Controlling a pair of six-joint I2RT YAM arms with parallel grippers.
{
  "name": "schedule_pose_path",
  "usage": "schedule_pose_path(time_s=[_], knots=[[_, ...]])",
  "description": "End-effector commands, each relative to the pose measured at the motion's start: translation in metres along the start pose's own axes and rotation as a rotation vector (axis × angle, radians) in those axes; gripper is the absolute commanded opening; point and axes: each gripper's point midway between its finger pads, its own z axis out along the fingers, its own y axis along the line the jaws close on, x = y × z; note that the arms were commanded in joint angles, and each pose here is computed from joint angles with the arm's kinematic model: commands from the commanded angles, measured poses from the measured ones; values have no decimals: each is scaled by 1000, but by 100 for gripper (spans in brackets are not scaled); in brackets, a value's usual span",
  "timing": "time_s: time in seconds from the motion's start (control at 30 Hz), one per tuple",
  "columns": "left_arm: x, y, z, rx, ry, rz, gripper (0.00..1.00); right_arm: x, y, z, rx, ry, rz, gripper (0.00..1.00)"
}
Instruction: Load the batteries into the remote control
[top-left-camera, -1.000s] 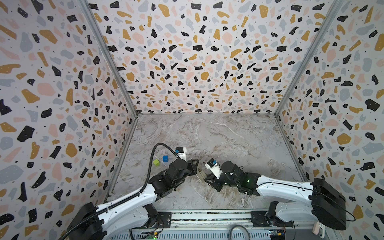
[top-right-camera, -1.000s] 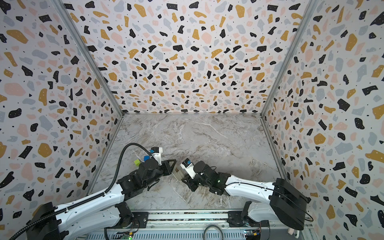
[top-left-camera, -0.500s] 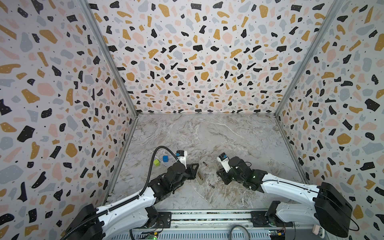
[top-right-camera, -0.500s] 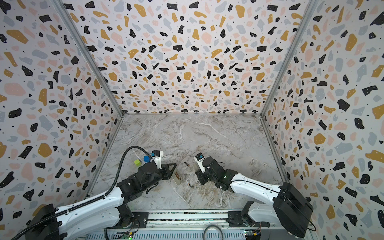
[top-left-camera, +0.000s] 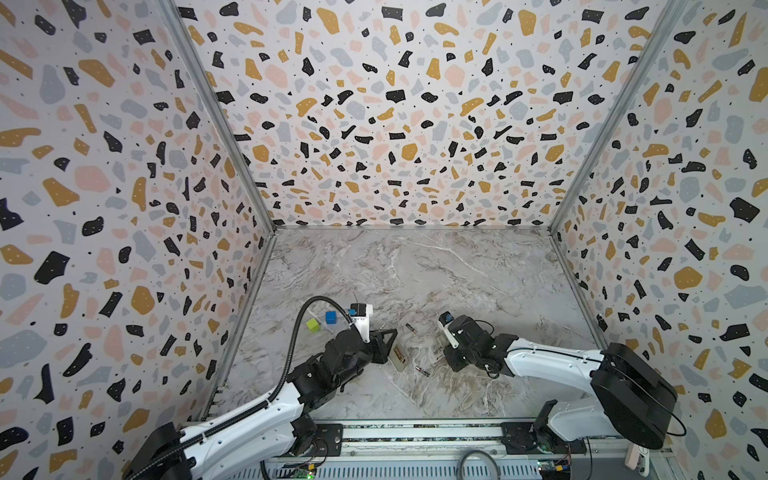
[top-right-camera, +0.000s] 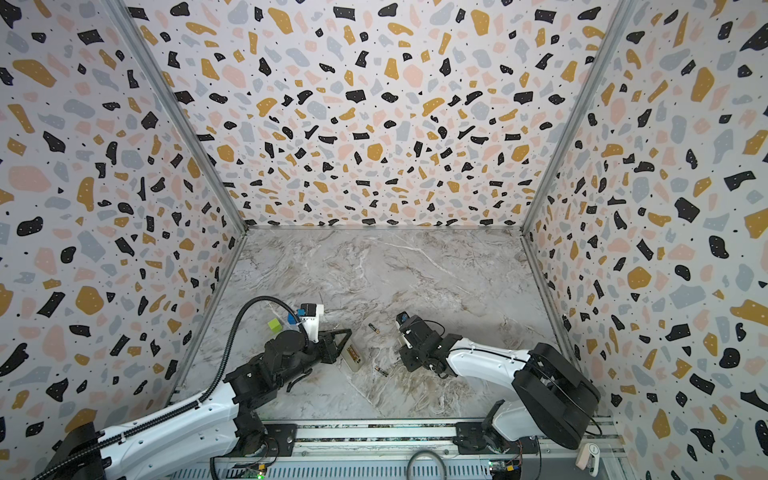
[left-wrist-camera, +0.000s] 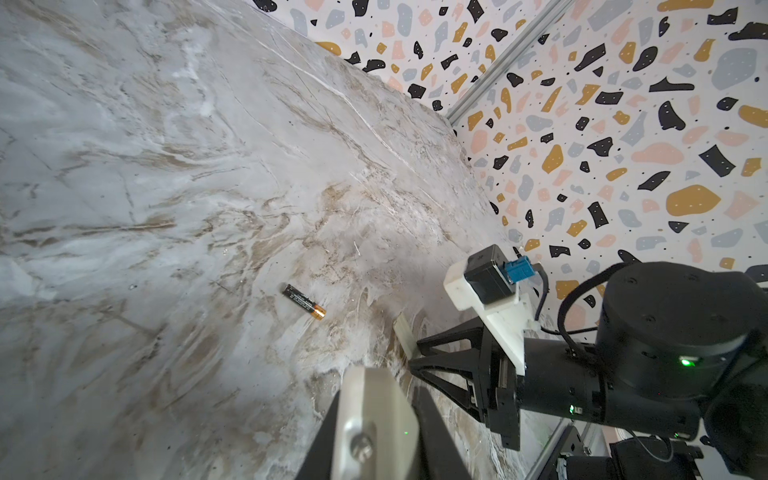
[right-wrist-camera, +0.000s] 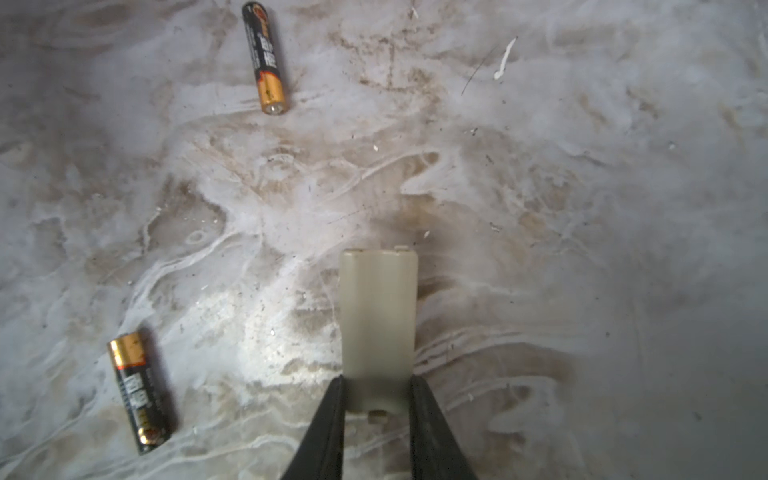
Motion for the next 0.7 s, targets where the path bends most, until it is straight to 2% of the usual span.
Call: schedule_pose_path(time_s=[0.0, 0.23, 0.5, 0.67], knots=[[-5, -6, -3, 44, -32, 26, 0, -7, -2, -1, 20, 6, 3, 22], [-5, -10, -3, 84, -49, 18, 0, -3, -3, 6, 26, 38, 4, 26], [-1, -10, -4, 97, -38, 18, 0, -9, -3, -3, 29, 17, 7, 48], [1, -12, -6, 111, -22, 29, 0, -18, 3, -15, 15, -12, -9, 54]])
